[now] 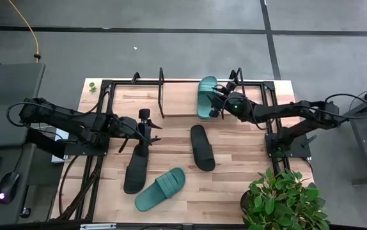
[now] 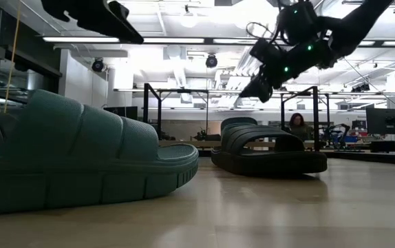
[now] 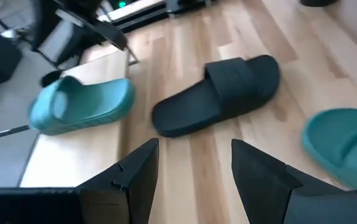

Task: Pick and place slides into the shelf
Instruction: Put the green slide on the shelf

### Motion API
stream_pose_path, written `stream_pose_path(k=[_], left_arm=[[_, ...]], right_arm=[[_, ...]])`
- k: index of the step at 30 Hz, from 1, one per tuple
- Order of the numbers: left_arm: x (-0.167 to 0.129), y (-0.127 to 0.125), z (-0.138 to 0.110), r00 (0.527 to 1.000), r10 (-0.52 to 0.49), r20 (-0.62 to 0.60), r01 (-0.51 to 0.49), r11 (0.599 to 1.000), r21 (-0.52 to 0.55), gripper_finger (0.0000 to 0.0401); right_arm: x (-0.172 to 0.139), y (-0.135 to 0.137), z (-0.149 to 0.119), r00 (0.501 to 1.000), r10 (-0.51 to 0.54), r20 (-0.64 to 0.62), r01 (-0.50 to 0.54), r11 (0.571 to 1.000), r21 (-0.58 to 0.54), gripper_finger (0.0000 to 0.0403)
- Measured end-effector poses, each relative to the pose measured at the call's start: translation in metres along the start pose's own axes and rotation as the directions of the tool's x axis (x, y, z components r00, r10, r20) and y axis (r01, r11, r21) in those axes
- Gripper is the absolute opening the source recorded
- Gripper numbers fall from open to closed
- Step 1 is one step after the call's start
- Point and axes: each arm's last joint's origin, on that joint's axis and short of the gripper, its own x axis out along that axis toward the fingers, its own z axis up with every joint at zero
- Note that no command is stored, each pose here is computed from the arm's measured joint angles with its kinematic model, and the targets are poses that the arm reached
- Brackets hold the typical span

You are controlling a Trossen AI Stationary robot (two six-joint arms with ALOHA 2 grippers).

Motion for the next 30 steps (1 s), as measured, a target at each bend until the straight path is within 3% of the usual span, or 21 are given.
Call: stream_pose_path(k=[10,18,25,30], left_arm=[[-0.001,-0.008,-0.006,0.99,-0.134,-0.051,0.135,0.99,0.025,0.0184],[-0.013,-0.039,-0.002,0.968,-0.248,-0.039,0.251,0.955,0.155,0.0184],[-0.022,-0.063,-0.001,0.967,-0.253,-0.03,0.252,0.934,0.254,0.0184],[-0.021,-0.08,-0.002,0.962,-0.269,-0.055,0.273,0.913,0.304,0.0184]], right_arm=[[-0.011,0.004,0.011,0.998,0.021,0.054,-0.021,1.0,0.008,0.0191],[-0.011,0.003,0.011,0.998,0.021,0.055,-0.023,0.999,0.037,0.0191],[-0.01,0.001,0.017,0.997,0.017,0.07,-0.024,0.995,0.099,0.0191],[-0.011,0.001,0.029,0.99,0.07,0.122,-0.093,0.976,0.195,0.0191]])
